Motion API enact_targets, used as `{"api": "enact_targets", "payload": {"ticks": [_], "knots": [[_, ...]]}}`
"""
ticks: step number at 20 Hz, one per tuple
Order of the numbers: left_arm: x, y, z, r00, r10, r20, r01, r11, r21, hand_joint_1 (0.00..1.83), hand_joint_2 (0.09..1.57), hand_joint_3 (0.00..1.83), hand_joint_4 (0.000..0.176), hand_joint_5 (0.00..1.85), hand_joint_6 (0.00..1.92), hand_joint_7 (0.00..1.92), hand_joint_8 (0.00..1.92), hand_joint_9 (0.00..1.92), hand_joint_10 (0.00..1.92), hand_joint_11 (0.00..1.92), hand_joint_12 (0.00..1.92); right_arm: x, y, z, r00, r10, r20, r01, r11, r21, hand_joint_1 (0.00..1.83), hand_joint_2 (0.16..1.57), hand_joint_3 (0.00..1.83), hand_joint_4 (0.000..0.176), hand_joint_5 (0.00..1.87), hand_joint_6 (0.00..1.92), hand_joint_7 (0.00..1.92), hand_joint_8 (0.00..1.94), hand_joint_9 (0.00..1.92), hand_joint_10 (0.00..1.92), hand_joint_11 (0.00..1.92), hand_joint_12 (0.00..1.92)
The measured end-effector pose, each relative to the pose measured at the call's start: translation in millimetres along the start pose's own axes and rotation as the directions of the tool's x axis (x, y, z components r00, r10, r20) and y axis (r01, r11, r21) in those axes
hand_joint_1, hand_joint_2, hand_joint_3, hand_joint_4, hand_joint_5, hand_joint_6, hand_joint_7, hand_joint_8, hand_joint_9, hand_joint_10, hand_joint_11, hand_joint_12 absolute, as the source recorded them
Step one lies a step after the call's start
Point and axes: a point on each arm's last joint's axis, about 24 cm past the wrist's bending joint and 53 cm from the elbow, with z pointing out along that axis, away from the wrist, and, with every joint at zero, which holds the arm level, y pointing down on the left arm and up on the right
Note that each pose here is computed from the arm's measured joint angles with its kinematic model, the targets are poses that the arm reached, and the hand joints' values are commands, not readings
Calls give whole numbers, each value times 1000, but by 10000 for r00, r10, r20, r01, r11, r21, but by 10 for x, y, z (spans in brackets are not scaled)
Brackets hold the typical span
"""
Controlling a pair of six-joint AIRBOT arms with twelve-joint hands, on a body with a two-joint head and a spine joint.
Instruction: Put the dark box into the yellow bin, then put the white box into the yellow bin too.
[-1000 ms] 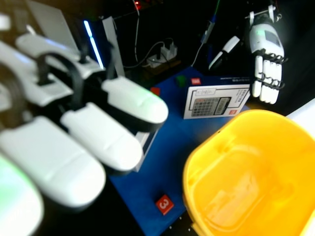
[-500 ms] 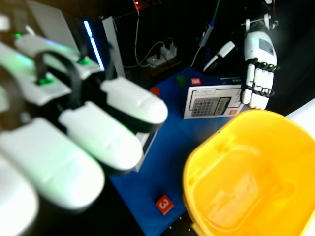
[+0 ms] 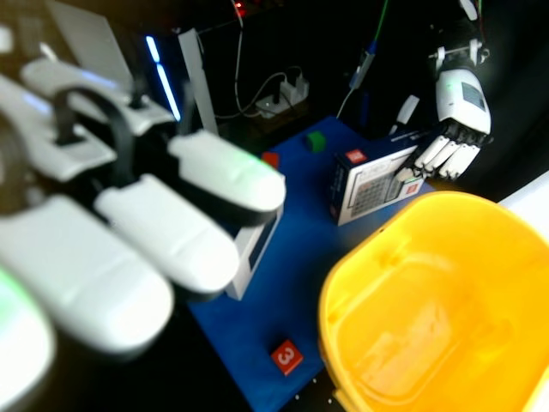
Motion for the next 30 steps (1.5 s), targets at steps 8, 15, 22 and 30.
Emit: {"api": "enact_targets", "payload": {"ticks": [8,15,22,30], "knots": [[-116,-138,-107,9980,-521,366,503,9976,479,1408,1011,0,0,1220,346,1217,581,1169,947,1083,923,-1,-27,-15,10000,19,-6,-18,10000,61,121,1118,0,0,123,3,231,5,199,7,96,7],[-428,-595,-319,9922,-685,1039,483,9815,1850,1307,1043,0,0,1117,556,1188,804,1024,970,803,1443,0,-22,-12,10000,50,-5,-50,10000,52,105,1100,0,0,138,10,260,12,239,18,140,29],[-972,-972,-328,9709,-214,2384,-445,9625,2677,1271,1067,1,0,1326,224,959,1188,767,1140,451,1551,8,5,11,9999,146,-28,-146,9999,4,46,1117,3,0,131,2,259,4,254,13,141,25],[-1366,-1083,-202,9372,-810,3394,-297,9506,3090,1281,1063,0,0,1109,565,1107,984,1065,823,886,1222,54,146,153,9998,174,-107,-177,9993,-319,62,1147,2,0,133,1,272,3,257,3,185,37]]}}
